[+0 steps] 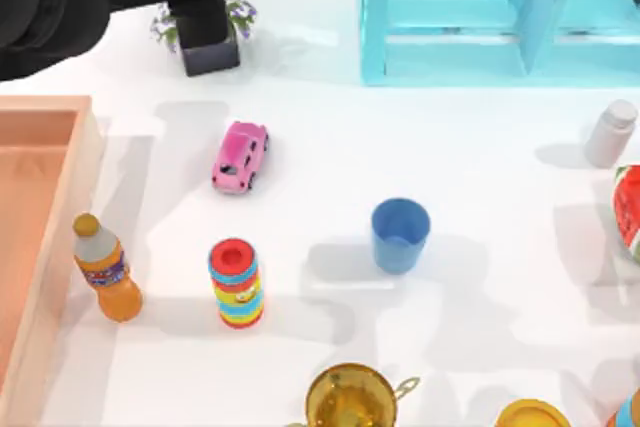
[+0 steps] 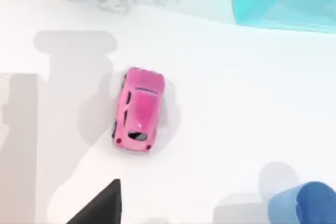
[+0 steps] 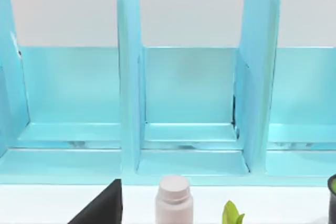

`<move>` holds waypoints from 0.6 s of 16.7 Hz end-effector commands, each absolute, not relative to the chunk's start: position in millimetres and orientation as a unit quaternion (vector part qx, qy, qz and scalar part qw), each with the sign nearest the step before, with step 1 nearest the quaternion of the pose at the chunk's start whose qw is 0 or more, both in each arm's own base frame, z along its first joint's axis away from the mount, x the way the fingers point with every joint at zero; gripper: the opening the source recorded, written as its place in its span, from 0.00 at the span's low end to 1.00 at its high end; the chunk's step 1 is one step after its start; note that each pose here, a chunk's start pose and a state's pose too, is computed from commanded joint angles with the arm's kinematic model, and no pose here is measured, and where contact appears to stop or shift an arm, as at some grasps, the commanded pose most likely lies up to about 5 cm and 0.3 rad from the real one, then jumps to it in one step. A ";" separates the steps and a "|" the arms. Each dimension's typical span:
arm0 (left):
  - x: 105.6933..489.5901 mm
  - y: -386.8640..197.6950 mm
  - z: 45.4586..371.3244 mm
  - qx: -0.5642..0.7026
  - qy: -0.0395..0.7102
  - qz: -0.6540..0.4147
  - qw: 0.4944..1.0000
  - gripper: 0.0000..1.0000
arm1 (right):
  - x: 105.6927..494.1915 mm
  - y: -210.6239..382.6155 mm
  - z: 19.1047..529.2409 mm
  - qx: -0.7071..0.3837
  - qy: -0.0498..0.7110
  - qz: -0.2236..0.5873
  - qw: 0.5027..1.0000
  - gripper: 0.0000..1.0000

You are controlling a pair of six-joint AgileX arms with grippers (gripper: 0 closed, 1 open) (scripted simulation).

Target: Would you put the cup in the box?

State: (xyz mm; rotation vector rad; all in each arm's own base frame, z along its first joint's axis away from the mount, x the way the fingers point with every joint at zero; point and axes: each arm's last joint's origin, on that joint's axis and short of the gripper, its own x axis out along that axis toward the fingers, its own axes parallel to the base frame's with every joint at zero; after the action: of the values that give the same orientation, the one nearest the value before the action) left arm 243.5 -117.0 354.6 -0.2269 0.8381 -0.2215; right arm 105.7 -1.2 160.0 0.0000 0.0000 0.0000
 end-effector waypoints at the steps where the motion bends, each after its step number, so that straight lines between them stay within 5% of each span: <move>1: 258.3 -135.0 357.1 -0.108 0.433 -0.105 0.889 1.00 | 105.7 -1.2 160.0 0.000 0.000 0.000 1.000 1.00; 10: 325.9 -303.7 295.1 -0.044 0.618 -0.044 0.783 1.00 | 105.7 -1.2 160.0 0.000 0.000 0.000 1.000 1.00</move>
State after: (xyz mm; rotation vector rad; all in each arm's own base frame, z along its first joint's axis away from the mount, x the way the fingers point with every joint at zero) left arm 325.9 -303.7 295.1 -0.0951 1.3346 -0.0960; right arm 105.7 -1.2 160.0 0.0000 0.0000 0.0000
